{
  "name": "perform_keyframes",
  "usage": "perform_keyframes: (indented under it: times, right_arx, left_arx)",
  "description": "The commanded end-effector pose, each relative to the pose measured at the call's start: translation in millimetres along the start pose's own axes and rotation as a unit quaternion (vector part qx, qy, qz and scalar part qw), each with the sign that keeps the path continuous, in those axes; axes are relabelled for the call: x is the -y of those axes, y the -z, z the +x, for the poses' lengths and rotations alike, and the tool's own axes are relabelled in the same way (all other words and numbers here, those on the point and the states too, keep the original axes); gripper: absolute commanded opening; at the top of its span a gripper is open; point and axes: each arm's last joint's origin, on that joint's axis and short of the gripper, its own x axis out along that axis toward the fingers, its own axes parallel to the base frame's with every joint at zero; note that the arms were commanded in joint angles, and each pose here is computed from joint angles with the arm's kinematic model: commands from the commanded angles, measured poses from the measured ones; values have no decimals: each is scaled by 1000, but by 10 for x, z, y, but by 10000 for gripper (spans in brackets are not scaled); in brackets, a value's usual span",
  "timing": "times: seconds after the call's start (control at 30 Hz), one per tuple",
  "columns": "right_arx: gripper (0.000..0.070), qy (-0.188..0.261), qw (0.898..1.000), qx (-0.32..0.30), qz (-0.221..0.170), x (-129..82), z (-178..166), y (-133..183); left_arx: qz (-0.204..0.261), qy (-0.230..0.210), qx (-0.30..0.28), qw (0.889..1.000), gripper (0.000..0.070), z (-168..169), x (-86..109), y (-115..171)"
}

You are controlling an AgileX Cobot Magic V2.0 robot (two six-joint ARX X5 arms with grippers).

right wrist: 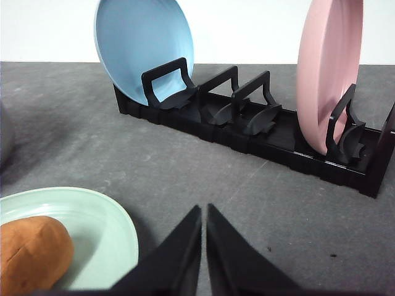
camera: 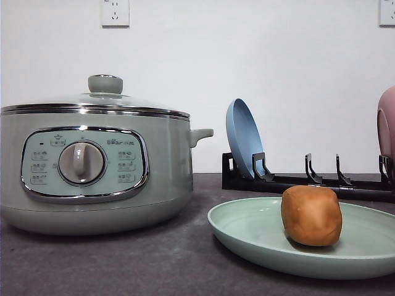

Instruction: Transfer potato from steamer to green plate

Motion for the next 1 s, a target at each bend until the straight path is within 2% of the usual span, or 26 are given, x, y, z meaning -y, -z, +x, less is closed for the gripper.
perform_keyframes:
  times: [0.0, 0.97]
  right_arx:
    - [1, -1, 1000, -2, 6, 0, 4, 17]
    - [1, -1, 1000, -2, 6, 0, 4, 17]
  left_arx:
    - [-3, -1, -12, 1000, 1, 19, 0, 72]
    - [-3, -1, -12, 1000, 2, 19, 0, 72]
